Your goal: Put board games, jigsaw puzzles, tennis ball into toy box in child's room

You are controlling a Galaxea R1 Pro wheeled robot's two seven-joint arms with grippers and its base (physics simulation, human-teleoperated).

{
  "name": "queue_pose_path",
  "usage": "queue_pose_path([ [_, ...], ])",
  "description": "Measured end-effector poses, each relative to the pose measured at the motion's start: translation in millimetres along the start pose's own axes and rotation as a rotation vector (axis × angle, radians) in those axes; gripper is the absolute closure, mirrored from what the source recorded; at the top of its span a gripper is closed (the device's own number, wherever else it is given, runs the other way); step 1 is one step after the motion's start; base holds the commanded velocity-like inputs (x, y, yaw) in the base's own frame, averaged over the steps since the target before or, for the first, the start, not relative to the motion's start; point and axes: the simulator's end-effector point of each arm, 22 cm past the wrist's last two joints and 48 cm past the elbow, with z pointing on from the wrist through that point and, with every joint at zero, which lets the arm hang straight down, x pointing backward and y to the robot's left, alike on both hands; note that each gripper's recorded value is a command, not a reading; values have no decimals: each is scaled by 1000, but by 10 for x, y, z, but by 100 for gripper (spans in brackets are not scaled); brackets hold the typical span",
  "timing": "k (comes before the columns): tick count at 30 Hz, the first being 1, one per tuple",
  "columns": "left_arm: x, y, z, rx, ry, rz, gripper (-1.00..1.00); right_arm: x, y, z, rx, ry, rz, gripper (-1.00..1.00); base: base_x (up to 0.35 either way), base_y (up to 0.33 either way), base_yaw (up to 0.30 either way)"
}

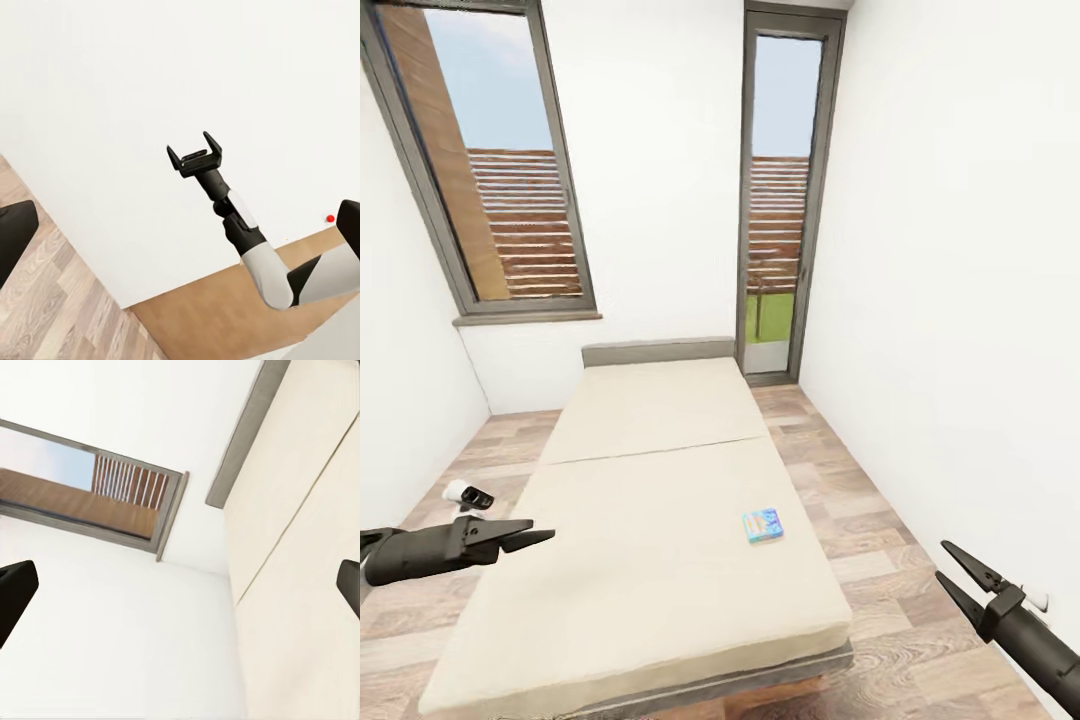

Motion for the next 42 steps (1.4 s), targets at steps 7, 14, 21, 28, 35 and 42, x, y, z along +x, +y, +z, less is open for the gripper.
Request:
queue_pose_path([
  [7,3,4,-1,-3,1,0,-100,-14,1,-5,1,-4,-5,-100,57,0,200],
  [14,3,8,-2,-4,1,-1,-100,-23,7,-4,-1,-8,-8,-100,120,-15,167],
  [21,5,4,4,-1,0,-1,-100,-32,34,-2,-5,-9,-15,-100,176,-64,30],
  [28,5,4,11,1,0,-1,-100,-35,41,0,-4,-10,-18,-100,198,-34,7],
  [35,12,3,36,7,-1,-3,-100,-35,43,2,-5,-9,-18,-100,159,-76,188],
  [42,15,6,45,9,-2,-4,-100,-34,41,3,-6,-9,-16,-100,125,-12,277],
])
